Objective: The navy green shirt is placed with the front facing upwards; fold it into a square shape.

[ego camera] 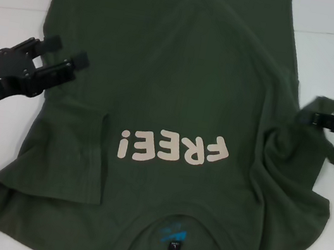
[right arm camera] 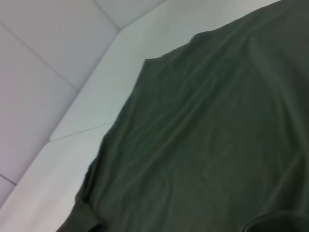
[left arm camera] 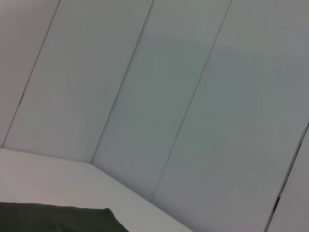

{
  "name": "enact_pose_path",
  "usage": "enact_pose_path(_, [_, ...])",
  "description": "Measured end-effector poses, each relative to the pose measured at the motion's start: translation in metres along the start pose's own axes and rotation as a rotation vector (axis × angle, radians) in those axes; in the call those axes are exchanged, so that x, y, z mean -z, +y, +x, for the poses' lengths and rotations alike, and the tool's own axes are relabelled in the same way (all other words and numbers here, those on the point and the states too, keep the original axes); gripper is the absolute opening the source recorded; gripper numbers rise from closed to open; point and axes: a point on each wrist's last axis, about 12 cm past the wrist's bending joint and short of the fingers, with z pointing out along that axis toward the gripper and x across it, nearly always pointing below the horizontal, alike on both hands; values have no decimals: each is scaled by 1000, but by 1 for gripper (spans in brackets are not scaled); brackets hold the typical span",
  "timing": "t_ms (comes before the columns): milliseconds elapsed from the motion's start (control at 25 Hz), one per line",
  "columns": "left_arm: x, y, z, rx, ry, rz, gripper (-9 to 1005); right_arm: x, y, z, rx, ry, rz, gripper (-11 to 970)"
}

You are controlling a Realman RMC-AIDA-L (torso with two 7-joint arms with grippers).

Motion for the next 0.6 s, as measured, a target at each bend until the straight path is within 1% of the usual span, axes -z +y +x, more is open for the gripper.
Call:
enact_pose_path(160, [1, 1, 0, -2, 3, -4, 880, -16, 9, -3, 11, 20, -33, 27])
enact_pose_path(600, [1, 3, 0, -7, 8, -23, 880, -43, 24, -3, 35, 57, -74, 48])
